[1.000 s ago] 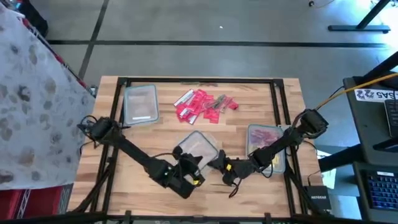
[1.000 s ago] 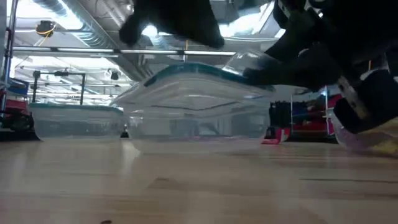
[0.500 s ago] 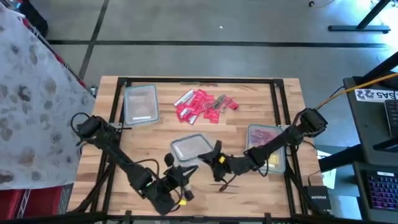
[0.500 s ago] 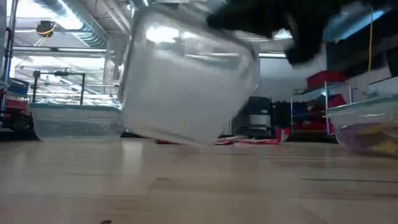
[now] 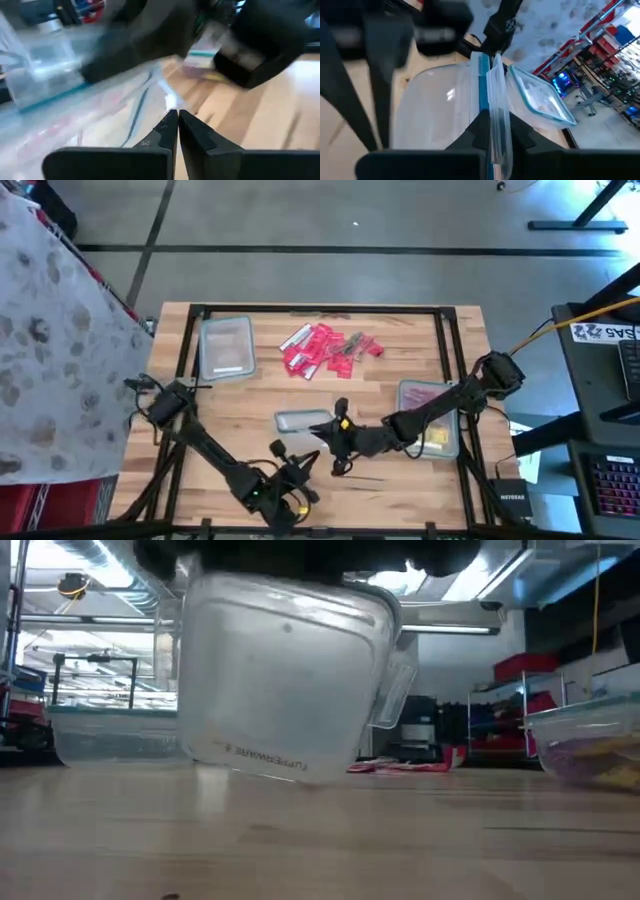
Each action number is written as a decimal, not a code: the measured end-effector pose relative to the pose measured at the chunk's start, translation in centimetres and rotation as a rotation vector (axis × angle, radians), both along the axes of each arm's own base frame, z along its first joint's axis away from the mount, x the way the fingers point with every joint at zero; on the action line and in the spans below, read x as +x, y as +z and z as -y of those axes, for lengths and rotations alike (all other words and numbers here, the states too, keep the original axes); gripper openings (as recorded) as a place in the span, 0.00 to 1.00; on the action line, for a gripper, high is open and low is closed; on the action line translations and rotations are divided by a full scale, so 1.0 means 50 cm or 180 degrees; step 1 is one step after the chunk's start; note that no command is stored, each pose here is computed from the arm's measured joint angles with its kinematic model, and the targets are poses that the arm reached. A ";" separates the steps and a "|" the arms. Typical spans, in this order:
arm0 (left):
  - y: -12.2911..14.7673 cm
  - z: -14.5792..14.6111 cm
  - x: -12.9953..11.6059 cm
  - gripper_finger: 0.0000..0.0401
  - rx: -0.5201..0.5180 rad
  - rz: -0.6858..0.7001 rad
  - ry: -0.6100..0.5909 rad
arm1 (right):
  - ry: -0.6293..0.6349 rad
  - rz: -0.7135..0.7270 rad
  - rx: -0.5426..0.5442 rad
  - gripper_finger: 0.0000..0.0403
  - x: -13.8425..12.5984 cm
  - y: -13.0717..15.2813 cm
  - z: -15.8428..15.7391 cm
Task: Sort candy
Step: Open the square transparent bin
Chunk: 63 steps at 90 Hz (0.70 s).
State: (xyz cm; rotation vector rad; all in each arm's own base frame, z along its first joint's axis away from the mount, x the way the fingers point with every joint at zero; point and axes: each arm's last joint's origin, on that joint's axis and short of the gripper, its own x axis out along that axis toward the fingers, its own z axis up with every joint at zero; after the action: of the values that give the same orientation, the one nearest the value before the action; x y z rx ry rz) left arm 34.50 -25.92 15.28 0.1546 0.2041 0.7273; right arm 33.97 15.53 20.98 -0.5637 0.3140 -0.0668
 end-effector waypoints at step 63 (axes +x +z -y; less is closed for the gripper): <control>-0.067 -0.012 -0.020 0.00 -0.0612 0.0205 0.0139 | 0.0665 -0.0701 0.0628 0.02 -0.037 -0.035 -0.052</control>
State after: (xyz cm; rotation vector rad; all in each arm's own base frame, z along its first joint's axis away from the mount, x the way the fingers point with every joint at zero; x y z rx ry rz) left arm 33.50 -25.33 11.92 -0.0566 0.2154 0.7508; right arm 32.10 18.14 19.24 -0.4054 0.4686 0.2274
